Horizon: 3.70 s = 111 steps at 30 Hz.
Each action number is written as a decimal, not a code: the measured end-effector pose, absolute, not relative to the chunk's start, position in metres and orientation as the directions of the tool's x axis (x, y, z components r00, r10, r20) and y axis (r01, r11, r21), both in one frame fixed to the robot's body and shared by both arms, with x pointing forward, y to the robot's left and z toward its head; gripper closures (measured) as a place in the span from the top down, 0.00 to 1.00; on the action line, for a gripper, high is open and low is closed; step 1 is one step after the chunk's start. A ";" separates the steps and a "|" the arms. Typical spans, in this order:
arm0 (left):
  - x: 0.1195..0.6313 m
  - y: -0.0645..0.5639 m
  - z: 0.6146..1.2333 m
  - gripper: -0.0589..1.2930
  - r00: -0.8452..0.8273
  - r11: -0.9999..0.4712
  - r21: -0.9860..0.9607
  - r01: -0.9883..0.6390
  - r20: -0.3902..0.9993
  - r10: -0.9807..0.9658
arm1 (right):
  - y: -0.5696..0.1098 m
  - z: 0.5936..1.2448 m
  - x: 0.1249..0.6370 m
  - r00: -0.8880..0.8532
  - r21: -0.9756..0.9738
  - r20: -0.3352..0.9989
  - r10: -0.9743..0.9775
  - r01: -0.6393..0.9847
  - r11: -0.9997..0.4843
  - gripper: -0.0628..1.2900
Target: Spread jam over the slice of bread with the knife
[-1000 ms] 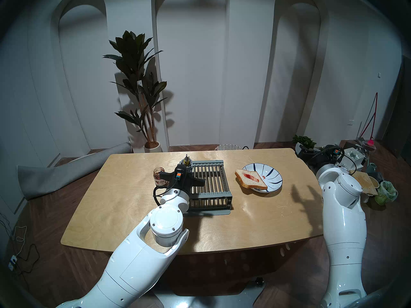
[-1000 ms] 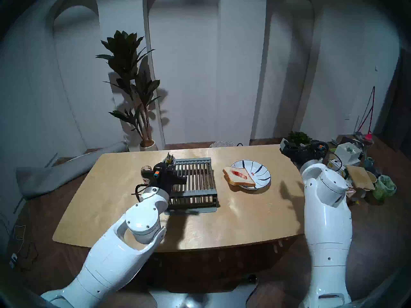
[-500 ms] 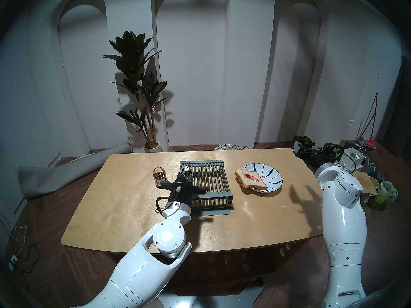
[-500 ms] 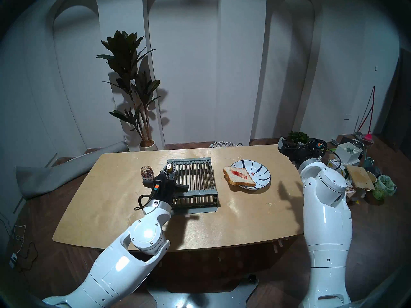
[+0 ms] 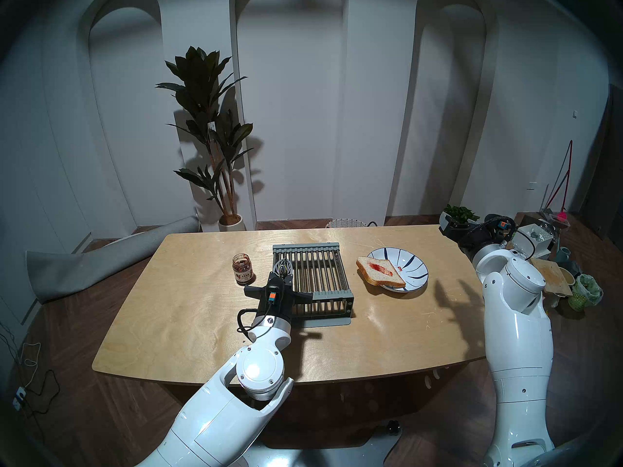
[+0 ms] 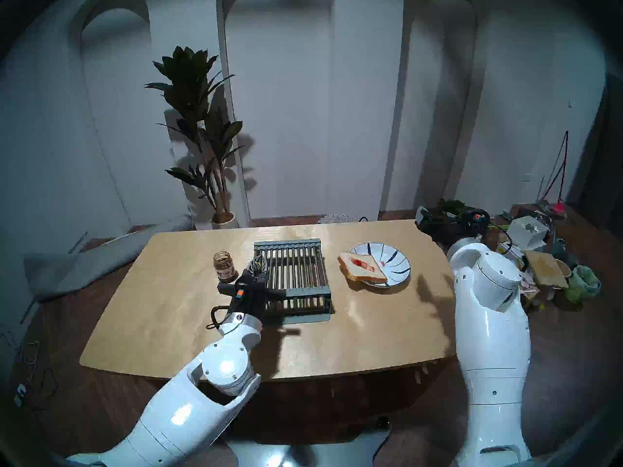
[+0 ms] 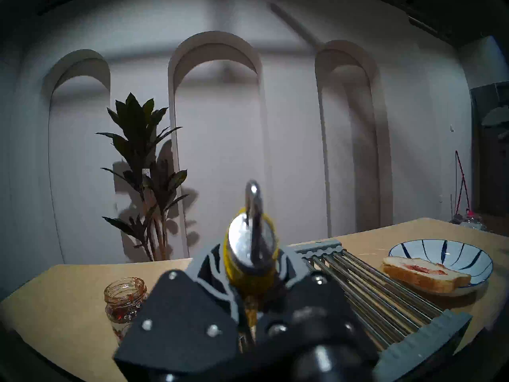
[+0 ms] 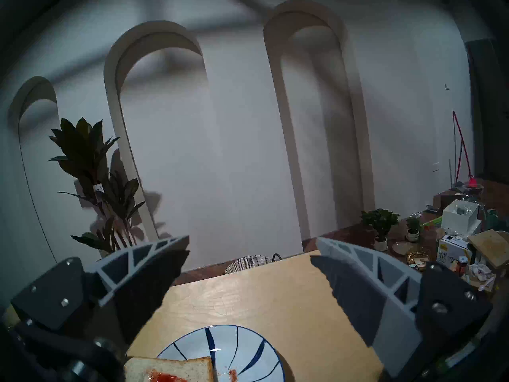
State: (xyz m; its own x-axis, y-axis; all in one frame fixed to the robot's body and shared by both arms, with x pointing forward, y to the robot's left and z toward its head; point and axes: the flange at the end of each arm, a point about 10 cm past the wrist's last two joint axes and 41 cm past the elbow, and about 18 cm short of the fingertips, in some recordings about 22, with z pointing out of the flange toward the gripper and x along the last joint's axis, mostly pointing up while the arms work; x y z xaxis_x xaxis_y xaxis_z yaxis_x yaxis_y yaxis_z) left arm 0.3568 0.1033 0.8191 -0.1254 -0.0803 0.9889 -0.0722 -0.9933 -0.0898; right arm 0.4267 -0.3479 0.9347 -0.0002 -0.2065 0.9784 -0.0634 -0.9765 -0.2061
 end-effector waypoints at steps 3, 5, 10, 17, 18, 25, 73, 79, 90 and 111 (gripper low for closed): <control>0.354 0.103 0.818 0.08 -0.114 -0.994 -0.089 -0.066 0.990 -0.081 | -0.347 0.935 0.427 0.000 -0.206 0.979 -0.206 -0.061 -0.977 0.93; 0.352 0.103 0.818 0.08 -0.106 -0.994 -0.089 -0.063 0.991 -0.082 | -0.346 0.935 0.428 0.000 -0.205 0.979 -0.206 -0.060 -0.977 0.93; 0.346 0.101 0.815 0.08 -0.087 -0.994 -0.087 -0.061 0.993 -0.082 | -0.344 0.935 0.428 0.002 -0.204 0.979 -0.204 -0.056 -0.977 0.93; 0.338 0.098 0.809 0.08 -0.063 -0.994 -0.087 -0.067 0.995 -0.083 | -0.341 0.935 0.430 0.007 -0.201 0.980 -0.201 -0.049 -0.978 0.93; 0.337 0.098 0.809 0.10 -0.059 -0.994 -0.088 -0.068 0.995 -0.084 | -0.340 0.935 0.430 0.008 -0.200 0.980 -0.201 -0.048 -0.979 0.93; 0.334 0.097 0.807 0.16 -0.047 -0.993 -0.094 -0.074 0.995 -0.090 | -0.338 0.935 0.431 0.011 -0.198 0.980 -0.198 -0.047 -0.979 0.93; 0.318 0.087 0.799 0.94 -0.087 -0.909 -0.418 -0.006 0.905 -0.416 | -0.344 0.934 0.429 0.006 -0.223 0.975 -0.223 -0.041 -0.974 0.93; 0.320 0.085 0.799 0.94 -0.080 -0.881 -0.474 0.008 0.877 -0.473 | -0.344 0.934 0.429 0.006 -0.225 0.974 -0.226 -0.041 -0.973 0.93; 0.331 0.098 0.794 0.32 -0.047 -0.783 -0.617 0.083 0.782 -0.621 | -0.348 0.932 0.428 0.006 -0.228 0.973 -0.229 -0.047 -0.972 0.93; 0.337 0.097 0.861 0.94 -0.174 -0.893 -0.417 0.170 0.879 -0.444 | -0.358 0.930 0.430 0.009 -0.229 0.973 -0.230 -0.060 -0.972 0.93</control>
State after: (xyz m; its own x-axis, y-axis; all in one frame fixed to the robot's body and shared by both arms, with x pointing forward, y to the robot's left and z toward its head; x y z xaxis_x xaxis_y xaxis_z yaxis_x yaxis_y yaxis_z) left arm 0.3369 0.0970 0.8615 -0.1744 -0.4436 0.8791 0.1696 -0.8930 -0.4170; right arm 0.4299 -0.3580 0.9298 0.0090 -0.2300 0.9731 -0.0602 -0.9715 -0.2291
